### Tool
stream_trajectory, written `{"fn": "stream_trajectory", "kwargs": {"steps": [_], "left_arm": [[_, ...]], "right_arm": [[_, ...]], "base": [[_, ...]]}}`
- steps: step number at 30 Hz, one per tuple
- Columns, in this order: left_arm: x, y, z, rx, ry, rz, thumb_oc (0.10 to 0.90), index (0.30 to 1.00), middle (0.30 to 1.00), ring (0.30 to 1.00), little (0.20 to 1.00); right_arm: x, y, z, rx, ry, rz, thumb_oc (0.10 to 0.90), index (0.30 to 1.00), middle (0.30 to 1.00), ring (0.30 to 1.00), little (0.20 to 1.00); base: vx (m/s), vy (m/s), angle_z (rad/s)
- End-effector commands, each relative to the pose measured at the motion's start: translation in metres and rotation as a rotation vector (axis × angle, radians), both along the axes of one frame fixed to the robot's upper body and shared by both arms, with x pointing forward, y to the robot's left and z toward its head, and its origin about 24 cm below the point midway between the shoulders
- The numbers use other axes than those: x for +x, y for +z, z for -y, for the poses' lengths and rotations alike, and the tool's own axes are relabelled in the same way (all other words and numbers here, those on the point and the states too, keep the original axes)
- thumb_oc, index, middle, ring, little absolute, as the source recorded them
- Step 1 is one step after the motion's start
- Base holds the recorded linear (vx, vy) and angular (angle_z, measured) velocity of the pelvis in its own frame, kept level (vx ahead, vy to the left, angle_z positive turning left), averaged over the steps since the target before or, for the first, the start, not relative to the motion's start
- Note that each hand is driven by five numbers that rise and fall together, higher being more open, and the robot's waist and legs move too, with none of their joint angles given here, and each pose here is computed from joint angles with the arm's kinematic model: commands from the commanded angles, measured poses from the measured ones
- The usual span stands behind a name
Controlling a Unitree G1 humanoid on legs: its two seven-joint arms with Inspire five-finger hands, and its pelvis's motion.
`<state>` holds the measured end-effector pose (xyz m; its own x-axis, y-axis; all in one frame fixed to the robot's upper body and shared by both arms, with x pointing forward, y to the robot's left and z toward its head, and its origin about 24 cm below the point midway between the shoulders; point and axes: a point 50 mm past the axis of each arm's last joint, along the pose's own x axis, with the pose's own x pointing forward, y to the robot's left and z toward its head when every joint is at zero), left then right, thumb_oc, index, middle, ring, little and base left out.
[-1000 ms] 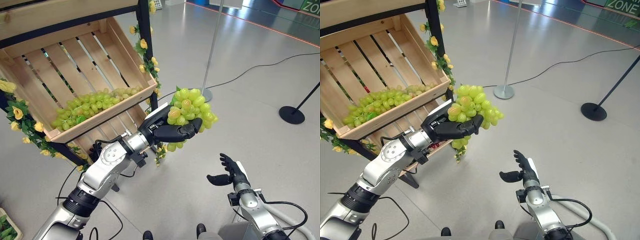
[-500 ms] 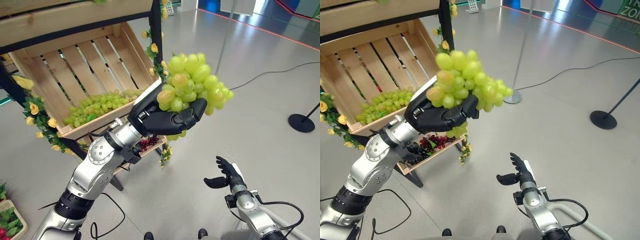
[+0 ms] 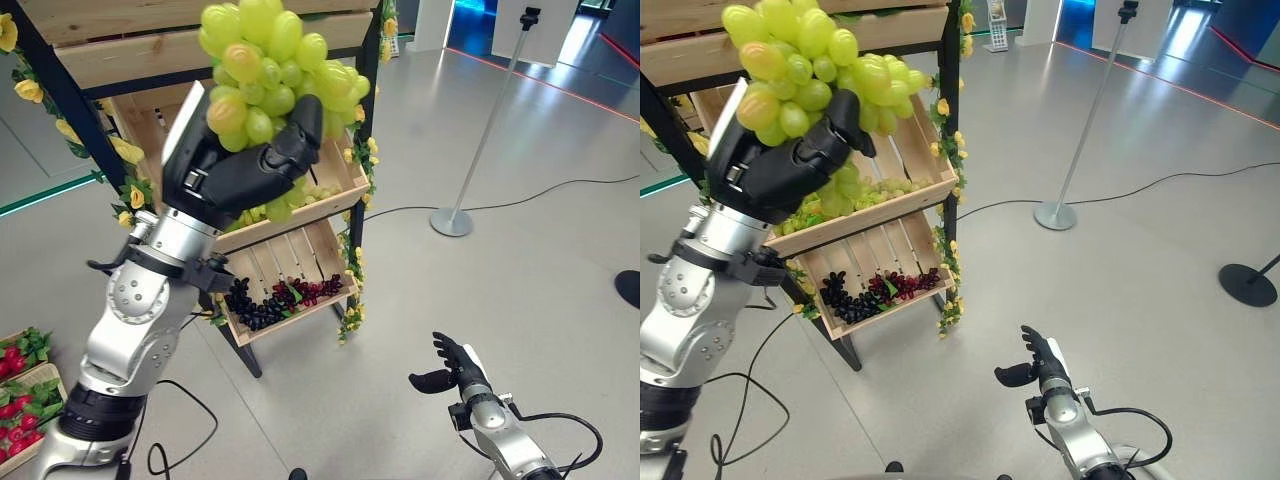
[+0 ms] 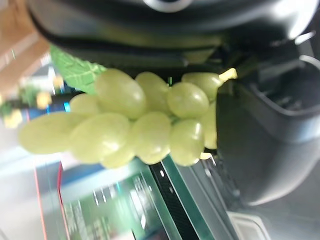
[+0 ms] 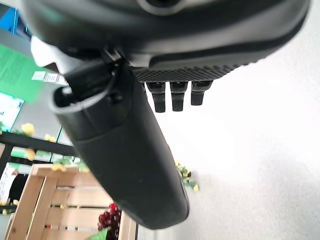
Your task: Pick up the fruits from the basket on one side to the basket on the other side
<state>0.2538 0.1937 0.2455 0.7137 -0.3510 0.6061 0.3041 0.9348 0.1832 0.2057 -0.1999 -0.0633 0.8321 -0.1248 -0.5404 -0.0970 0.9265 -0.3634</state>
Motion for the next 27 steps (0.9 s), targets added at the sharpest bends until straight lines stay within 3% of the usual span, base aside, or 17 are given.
{"fn": "stream_trajectory", "kwargs": {"steps": [1,15,27], "left_arm": [[-0.001,0.038,-0.016,-0.076,0.066,0.164,0.4,0.3,0.3,0.3,0.3],[0.022,0.001,-0.025,0.025,0.127,-0.078,0.4,0.3,0.3,0.3,0.3],[0.039,0.003,-0.044,0.042,0.262,-0.127,0.4,0.3,0.3,0.3,0.3]], "right_arm": [[0.03,0.03,-0.005,-0.049,0.015,0.198,0.8,0.9,0.9,0.9,0.9],[0.031,0.028,-0.005,-0.056,0.031,0.186,0.8,0.9,0.9,0.9,0.9],[0.032,0.028,0.0,-0.081,0.049,0.173,0.8,0.9,0.9,0.9,0.9]], "base": [[0.0,0.0,0.0],[0.0,0.003,0.05],[0.0,0.0,0.0]]}}
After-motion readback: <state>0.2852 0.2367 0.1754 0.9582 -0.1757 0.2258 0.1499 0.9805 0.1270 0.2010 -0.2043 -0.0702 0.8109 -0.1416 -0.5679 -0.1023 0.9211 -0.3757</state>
